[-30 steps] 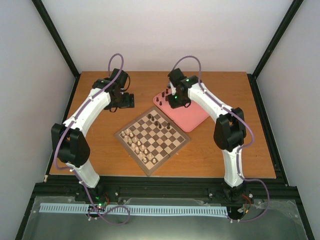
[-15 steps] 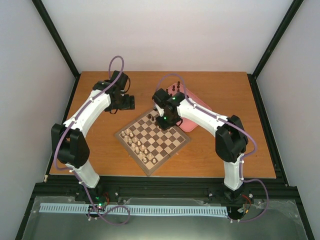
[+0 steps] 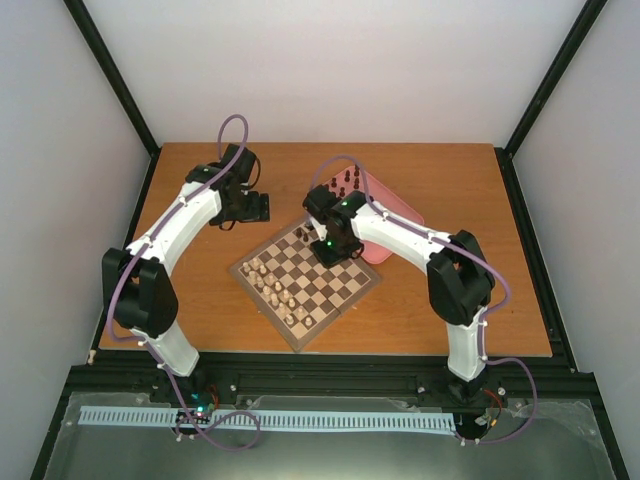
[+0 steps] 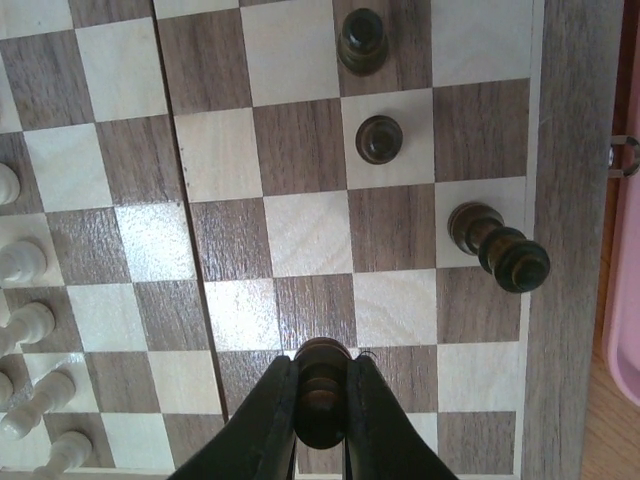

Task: Set up the chess pieces on the board
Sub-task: Place the chess piece on the chessboard.

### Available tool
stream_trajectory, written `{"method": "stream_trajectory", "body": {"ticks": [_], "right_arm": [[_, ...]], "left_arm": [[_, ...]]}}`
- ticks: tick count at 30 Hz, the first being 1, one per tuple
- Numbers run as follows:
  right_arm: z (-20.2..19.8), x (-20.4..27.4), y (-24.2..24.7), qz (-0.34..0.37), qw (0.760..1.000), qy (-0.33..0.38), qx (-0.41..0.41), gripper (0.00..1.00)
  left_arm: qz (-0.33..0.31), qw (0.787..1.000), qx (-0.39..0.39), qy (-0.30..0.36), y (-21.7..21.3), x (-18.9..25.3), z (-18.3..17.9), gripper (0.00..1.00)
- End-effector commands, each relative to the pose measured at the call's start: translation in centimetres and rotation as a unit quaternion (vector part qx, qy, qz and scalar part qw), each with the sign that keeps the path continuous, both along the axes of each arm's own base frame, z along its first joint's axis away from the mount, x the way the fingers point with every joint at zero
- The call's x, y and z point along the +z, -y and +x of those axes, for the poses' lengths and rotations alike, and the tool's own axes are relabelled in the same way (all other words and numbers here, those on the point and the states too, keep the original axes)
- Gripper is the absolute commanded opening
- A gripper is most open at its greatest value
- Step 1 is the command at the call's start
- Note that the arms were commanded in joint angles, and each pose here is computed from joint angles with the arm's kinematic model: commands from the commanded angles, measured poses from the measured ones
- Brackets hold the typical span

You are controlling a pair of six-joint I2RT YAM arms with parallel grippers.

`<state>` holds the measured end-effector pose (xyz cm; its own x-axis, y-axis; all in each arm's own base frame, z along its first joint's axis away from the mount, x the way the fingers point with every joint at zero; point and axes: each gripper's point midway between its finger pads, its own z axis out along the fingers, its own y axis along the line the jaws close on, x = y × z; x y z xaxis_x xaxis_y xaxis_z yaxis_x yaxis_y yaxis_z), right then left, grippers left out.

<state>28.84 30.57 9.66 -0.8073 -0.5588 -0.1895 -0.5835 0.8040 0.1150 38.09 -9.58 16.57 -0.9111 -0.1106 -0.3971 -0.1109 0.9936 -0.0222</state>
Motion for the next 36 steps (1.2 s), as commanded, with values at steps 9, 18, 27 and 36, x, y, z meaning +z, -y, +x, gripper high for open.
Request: {"method": "stream_trajectory", "body": {"ticks": [9,18,27,36], "right_arm": [[2.0,-1.4,-0.9,-0.034,0.999,0.018,0.01,0.04],[2.6,-2.7,-0.9,-0.05,0.999,0.012,0.014,0.04],[3.2,-3.3,-0.6,-0.047,0.999,0.007,0.01,0.04],[3.5,-3.9,-0.5,-0.049,0.999,-0.001,0.009,0.04]], "left_arm": [[-0.011,1.0,0.008,0.025,-0.2,1.7,0.4,1.0],[-0.004,1.0,0.008,0.024,-0.3,1.7,0.5,1.0],[-0.001,1.0,0.009,0.022,-0.4,1.7,0.8,1.0],[0.003,1.0,0.009,0.02,-0.4,1.7,1.0,1.0]]}}
